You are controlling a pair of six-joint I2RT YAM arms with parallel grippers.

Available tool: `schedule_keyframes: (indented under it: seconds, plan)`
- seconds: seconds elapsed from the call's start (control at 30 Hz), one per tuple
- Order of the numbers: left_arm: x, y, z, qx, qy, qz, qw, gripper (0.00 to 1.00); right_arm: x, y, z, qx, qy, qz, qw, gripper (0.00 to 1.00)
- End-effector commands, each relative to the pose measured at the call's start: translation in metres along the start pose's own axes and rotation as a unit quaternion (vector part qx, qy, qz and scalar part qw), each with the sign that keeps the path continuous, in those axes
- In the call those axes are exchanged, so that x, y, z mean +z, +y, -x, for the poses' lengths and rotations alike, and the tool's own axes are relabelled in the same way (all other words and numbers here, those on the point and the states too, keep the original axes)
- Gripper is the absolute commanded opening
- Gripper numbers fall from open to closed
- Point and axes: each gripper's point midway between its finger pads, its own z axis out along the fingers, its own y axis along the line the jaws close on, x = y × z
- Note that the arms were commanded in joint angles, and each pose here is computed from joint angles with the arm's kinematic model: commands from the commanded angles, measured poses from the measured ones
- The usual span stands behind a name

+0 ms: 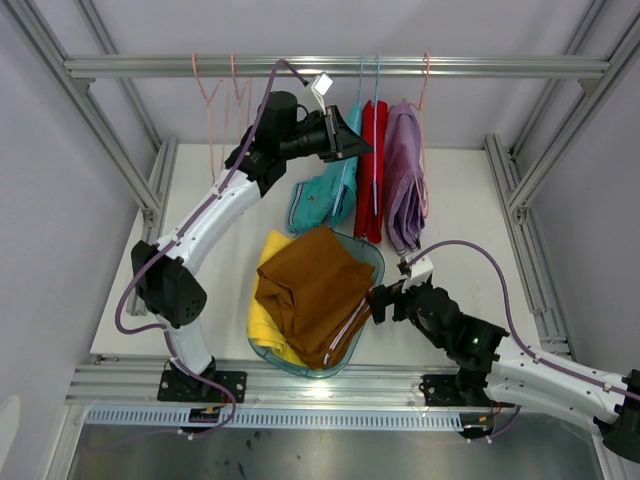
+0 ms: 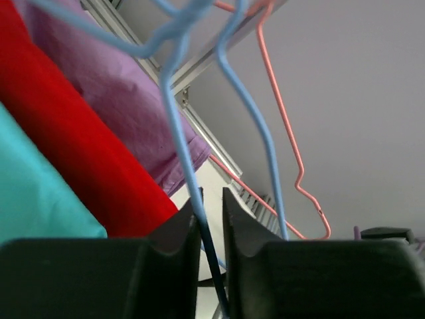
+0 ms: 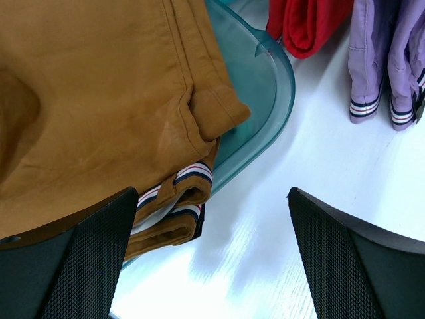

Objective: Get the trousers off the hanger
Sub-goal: Pick up the hanger from the clothesline.

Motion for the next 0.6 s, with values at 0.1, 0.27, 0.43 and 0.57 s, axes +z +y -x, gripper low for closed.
schedule_keyframes:
  seconds: [0.1, 0.27, 0.43, 0.57]
  plan:
    - [-0.019, -0.035, 0.024, 0.006, -0.046, -0.062, 0.997, 0.01, 0.003, 0.001, 0.006, 0.003, -0.013, 0.001, 1.0, 1.0]
    - [-0.024, -0.04, 0.033, 0.0, -0.064, -0.069, 0.996, 0.01, 0.005, 0.001, 0.004, 0.001, -0.006, -0.001, 1.0, 0.99]
    - [-0.032, -0.047, 0.043, 0.01, -0.096, -0.071, 0.993, 0.0, 0.006, 0.0, 0.004, 0.0, -0.007, -0.004, 1.0, 0.99]
    - [-0.042, -0.051, 0.052, 0.014, -0.12, -0.057, 0.991, 0.01, 0.007, 0.0, 0.005, 0.0, -0.008, -0.004, 1.0, 1.0]
